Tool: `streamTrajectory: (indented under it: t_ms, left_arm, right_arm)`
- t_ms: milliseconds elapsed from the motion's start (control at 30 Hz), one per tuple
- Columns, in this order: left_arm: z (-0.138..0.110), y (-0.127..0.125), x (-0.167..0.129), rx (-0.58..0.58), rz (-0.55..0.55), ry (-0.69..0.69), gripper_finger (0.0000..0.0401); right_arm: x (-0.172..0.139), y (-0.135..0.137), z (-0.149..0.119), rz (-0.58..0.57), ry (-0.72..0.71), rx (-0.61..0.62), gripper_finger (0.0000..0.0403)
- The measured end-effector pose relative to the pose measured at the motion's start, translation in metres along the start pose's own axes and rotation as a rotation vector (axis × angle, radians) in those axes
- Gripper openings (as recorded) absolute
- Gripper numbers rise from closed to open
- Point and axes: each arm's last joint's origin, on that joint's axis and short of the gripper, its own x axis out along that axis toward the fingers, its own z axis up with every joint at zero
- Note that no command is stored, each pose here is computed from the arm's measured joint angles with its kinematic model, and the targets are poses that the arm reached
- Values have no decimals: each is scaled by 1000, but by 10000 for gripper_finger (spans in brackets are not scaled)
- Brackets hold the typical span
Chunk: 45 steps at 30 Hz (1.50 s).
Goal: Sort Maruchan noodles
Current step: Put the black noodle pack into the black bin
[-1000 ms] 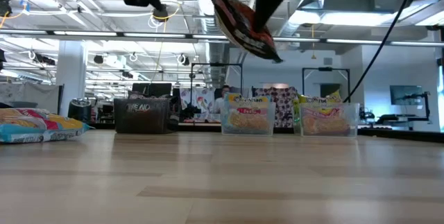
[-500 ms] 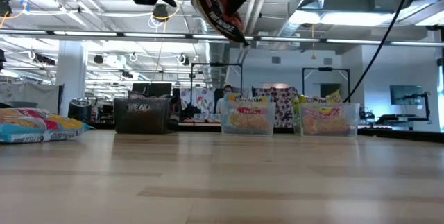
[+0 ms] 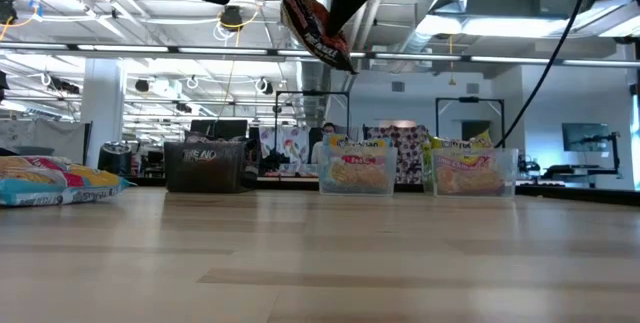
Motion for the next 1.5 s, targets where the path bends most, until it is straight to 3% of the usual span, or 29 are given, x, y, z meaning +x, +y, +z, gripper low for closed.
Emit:
streamTrajectory:
  t_ms: [233,800,967,1133,1500]
  left_arm:
    - [6,-2,12,-12,-17,-12,190]
    - [13,4,62,-7,-7,115,190]
    - [11,6,63,71,-13,143,184]
    - [10,7,63,148,-6,158,161]
    - [7,10,62,290,39,178,66]
  right_arm:
    - [5,-8,-2,-8,13,17,5]
    - [5,-7,-2,-2,10,-3,5]
    - [5,-7,-2,-3,9,-2,5]
    - [5,-7,-1,-4,6,0,5]
    - [3,-5,0,-3,-1,-2,10]
